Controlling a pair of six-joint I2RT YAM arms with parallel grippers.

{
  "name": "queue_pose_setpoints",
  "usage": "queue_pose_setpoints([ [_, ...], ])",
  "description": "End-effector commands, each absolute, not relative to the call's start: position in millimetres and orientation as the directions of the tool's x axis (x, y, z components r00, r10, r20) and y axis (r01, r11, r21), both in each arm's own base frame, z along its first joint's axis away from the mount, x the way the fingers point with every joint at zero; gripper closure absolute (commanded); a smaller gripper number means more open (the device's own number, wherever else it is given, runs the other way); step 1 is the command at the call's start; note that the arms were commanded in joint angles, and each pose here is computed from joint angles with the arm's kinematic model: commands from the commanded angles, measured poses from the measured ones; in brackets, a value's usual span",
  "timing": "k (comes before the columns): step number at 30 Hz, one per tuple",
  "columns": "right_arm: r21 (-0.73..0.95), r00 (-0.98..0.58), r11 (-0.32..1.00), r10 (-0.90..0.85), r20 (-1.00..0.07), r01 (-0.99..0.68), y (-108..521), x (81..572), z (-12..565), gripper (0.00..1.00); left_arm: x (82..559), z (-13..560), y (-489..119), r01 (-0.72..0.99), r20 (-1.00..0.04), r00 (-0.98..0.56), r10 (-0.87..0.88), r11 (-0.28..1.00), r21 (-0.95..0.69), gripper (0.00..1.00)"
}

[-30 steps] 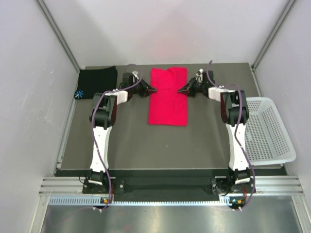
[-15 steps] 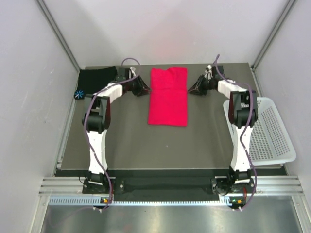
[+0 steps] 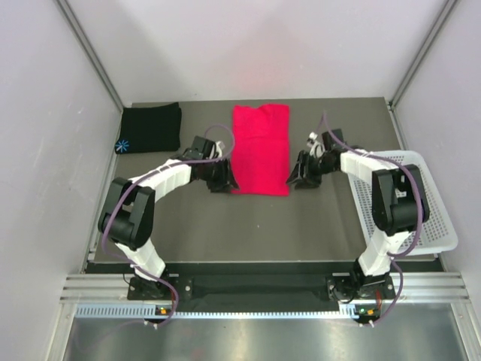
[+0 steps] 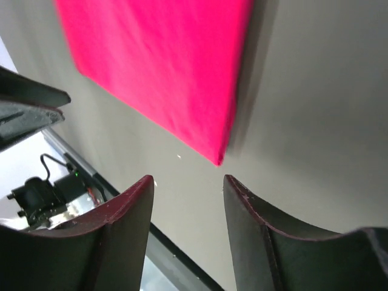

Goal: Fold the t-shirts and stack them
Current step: Fold the tshirt

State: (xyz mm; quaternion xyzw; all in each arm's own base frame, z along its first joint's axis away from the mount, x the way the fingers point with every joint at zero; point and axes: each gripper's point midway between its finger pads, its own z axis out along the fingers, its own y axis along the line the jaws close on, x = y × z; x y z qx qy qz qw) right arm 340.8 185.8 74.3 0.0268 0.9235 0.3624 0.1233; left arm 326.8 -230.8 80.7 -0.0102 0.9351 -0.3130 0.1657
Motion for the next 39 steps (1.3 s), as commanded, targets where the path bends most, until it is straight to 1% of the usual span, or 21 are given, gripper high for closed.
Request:
queue_pose_setpoints([
  [1, 0.729, -0.964, 0.683, 0.159, -0.211, -0.047, 199, 327, 70, 0.5, 319, 64, -216, -0.062, -0.23, -0.943, -0.24, 0.805, -0.59, 0.53],
  [3, 0.746, -0.959, 0.666, 0.194, -0.206, -0.025, 201, 327, 68, 0.5, 318, 63, -214, -0.1, -0.217, -0.936, -0.276, 0.803, -0.588, 0.52],
  [4, 0.746, -0.962, 0.666, 0.202, -0.185, -0.003, 200, 320, 61, 0.5, 320, 62, -212, -0.113, -0.223, -0.93, -0.292, 0.805, -0.583, 0.52],
  [10, 0.731, -0.954, 0.679, 0.26, -0.147, 0.072, 194, 309, 47, 0.47, 319, 50, -212, -0.266, -0.131, -0.903, -0.408, 0.774, -0.575, 0.46],
  [11, 0.731, -0.951, 0.677, 0.275, -0.144, 0.086, 193, 310, 46, 0.47, 319, 46, -212, -0.311, -0.102, -0.891, -0.443, 0.758, -0.574, 0.45],
  [13, 0.727, -0.941, 0.674, 0.317, -0.12, 0.134, 192, 309, 40, 0.47, 322, 42, -212, -0.352, -0.088, -0.87, -0.486, 0.734, -0.581, 0.46],
  [14, 0.73, -0.933, 0.668, 0.336, -0.129, 0.14, 192, 313, 39, 0.47, 323, 41, -213, -0.371, -0.077, -0.86, -0.505, 0.721, -0.585, 0.45],
  [15, 0.738, -0.924, 0.653, 0.366, -0.11, 0.171, 194, 314, 38, 0.46, 327, 41, -213, -0.404, -0.063, -0.839, -0.541, 0.696, -0.594, 0.46],
  [18, 0.738, -0.897, 0.635, 0.431, -0.096, 0.226, 192, 321, 30, 0.46, 333, 37, -213, -0.455, -0.049, -0.805, -0.592, 0.668, -0.589, 0.46],
  [22, 0.739, -0.877, 0.619, 0.474, -0.081, 0.267, 191, 329, 23, 0.47, 340, 27, -210, -0.518, -0.021, -0.762, -0.647, 0.63, -0.579, 0.48],
  [26, 0.734, -0.857, 0.607, 0.512, -0.066, 0.306, 188, 335, 16, 0.52, 343, 18, -210, -0.57, 0.03, -0.724, -0.69, 0.572, -0.59, 0.49],
  [30, 0.736, -0.846, 0.58, 0.532, -0.02, 0.348, 192, 337, 9, 0.58, 348, 19, -210, -0.57, 0.031, -0.715, -0.698, 0.557, -0.604, 0.49],
  [33, 0.732, -0.84, 0.579, 0.543, -0.018, 0.359, 190, 335, 8, 0.6, 349, 22, -209, -0.568, 0.035, -0.716, -0.698, 0.552, -0.61, 0.48],
  [36, 0.729, -0.84, 0.57, 0.543, 0.012, 0.379, 191, 330, 3, 0.62, 350, 24, -209, -0.566, 0.038, -0.717, -0.696, 0.55, -0.615, 0.47],
  [39, 0.734, -0.841, 0.564, 0.54, 0.021, 0.38, 193, 328, 3, 0.66, 351, 24, -211, -0.56, 0.044, -0.721, -0.691, 0.545, -0.624, 0.46],
])
